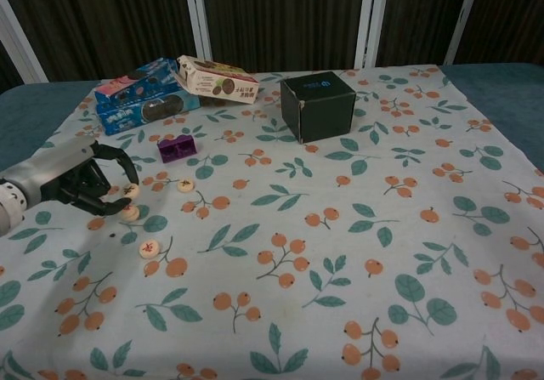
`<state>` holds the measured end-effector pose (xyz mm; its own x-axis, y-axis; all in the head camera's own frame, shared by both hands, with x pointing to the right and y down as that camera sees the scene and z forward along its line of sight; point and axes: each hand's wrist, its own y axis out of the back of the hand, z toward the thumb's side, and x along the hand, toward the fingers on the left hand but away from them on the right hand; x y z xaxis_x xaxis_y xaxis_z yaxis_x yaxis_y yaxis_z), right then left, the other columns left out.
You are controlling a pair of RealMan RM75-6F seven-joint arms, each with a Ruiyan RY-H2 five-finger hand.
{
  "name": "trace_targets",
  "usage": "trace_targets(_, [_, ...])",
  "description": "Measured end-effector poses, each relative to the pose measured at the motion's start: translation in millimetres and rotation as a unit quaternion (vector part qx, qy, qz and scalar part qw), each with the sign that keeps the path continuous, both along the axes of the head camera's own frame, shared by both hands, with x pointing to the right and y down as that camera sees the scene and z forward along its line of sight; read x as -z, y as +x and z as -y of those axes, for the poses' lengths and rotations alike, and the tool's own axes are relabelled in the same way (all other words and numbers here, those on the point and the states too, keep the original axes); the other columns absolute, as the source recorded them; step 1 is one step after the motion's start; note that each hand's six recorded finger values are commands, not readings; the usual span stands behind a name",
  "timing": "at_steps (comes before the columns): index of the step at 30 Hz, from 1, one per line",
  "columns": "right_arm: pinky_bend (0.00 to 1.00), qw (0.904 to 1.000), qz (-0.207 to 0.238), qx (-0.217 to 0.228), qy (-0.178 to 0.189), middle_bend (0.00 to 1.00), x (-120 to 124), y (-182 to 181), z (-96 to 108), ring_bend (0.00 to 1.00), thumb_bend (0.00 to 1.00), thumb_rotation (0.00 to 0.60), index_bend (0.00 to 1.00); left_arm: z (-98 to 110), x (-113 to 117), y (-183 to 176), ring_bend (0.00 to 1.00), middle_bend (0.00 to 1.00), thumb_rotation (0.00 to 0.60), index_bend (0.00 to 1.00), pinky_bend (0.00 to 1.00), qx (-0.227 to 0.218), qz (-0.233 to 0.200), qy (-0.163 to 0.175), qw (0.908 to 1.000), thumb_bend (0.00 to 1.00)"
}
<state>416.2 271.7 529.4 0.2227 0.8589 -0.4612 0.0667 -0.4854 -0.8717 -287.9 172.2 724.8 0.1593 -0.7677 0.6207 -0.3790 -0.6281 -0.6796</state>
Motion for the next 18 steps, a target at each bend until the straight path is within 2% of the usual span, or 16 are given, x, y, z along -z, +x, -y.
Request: trace_targets(18, [0.0, 1.0, -0.001, -0.001, 0.0, 0.0, 0, 1, 0, 0.0, 0.14, 0.6, 0.0, -3, -12, -6, 1.0, 1.0, 0.6, 0.49, 1.0, -0.006, 0.021, -0.002, 0.9998, 0.38])
